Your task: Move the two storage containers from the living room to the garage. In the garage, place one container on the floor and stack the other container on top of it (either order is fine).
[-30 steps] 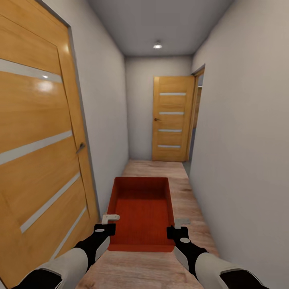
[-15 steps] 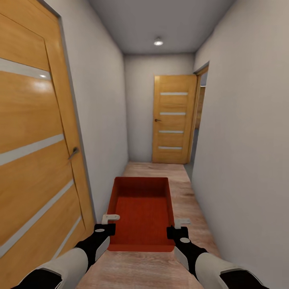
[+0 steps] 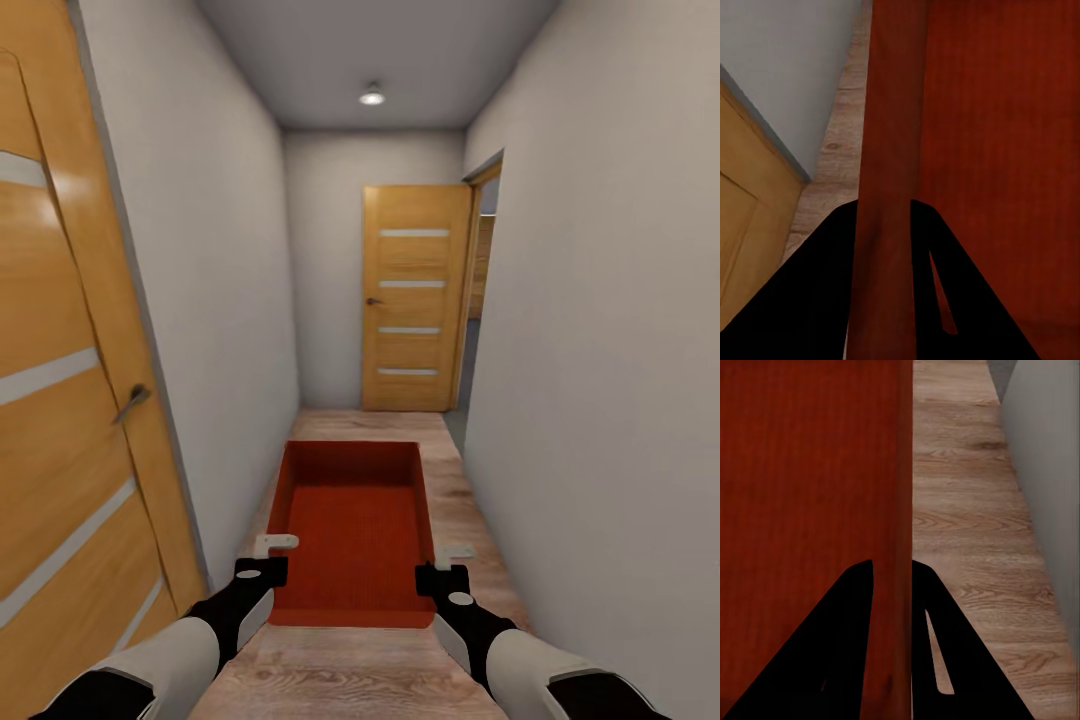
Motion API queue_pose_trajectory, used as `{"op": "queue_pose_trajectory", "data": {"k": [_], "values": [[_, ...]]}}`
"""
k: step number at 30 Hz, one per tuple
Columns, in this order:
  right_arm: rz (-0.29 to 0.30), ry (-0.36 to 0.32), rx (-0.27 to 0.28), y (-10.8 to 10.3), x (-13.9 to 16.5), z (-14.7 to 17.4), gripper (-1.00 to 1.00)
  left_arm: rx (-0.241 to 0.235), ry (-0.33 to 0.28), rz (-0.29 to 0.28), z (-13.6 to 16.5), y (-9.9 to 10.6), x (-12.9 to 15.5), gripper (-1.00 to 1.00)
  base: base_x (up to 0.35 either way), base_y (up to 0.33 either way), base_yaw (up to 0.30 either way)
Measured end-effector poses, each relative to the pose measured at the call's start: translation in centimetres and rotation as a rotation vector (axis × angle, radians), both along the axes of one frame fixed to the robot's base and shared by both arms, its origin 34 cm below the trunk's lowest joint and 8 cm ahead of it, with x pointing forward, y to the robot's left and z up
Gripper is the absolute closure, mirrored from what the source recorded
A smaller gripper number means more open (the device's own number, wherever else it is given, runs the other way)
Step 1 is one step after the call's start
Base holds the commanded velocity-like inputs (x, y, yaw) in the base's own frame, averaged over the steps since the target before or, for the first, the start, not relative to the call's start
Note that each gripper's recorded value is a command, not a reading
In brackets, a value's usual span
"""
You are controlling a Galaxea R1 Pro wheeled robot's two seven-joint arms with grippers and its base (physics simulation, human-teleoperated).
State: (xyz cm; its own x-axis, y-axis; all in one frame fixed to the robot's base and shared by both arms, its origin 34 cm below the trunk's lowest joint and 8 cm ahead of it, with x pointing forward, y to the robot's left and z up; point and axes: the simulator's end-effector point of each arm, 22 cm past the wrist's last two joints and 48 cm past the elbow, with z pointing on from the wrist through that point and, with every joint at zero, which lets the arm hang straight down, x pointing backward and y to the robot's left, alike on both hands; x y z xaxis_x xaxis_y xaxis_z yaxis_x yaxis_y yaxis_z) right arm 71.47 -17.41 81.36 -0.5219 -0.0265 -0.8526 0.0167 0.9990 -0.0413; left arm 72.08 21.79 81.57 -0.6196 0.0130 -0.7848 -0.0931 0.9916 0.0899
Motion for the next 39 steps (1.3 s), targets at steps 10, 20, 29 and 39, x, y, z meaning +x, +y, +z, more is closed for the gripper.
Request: {"op": "queue_pose_trajectory", "data": {"k": [10, 20, 29, 39], "values": [[0.000, 0.000, 0.000, 0.01, 0.00, 0.00, 1.00, 0.000, 0.000, 0.000, 0.00, 0.01, 0.00, 1.00, 0.324, 0.000, -0.012], [0.000, -0.001, 0.000, 0.01, 0.03, 0.04, 1.00, 0.000, -0.001, 0.000, 0.04, 0.01, 0.03, 1.00, 0.324, 0.000, 0.000], [0.000, -0.002, 0.000, 0.01, 0.05, 0.06, 1.00, 0.000, -0.002, 0.000, 0.06, 0.01, 0.04, 1.00, 0.324, 0.000, 0.000], [0.000, -0.001, 0.000, 0.01, 0.04, 0.05, 1.00, 0.000, -0.001, 0.000, 0.05, 0.01, 0.04, 1.00, 0.324, 0.000, 0.000]]}}
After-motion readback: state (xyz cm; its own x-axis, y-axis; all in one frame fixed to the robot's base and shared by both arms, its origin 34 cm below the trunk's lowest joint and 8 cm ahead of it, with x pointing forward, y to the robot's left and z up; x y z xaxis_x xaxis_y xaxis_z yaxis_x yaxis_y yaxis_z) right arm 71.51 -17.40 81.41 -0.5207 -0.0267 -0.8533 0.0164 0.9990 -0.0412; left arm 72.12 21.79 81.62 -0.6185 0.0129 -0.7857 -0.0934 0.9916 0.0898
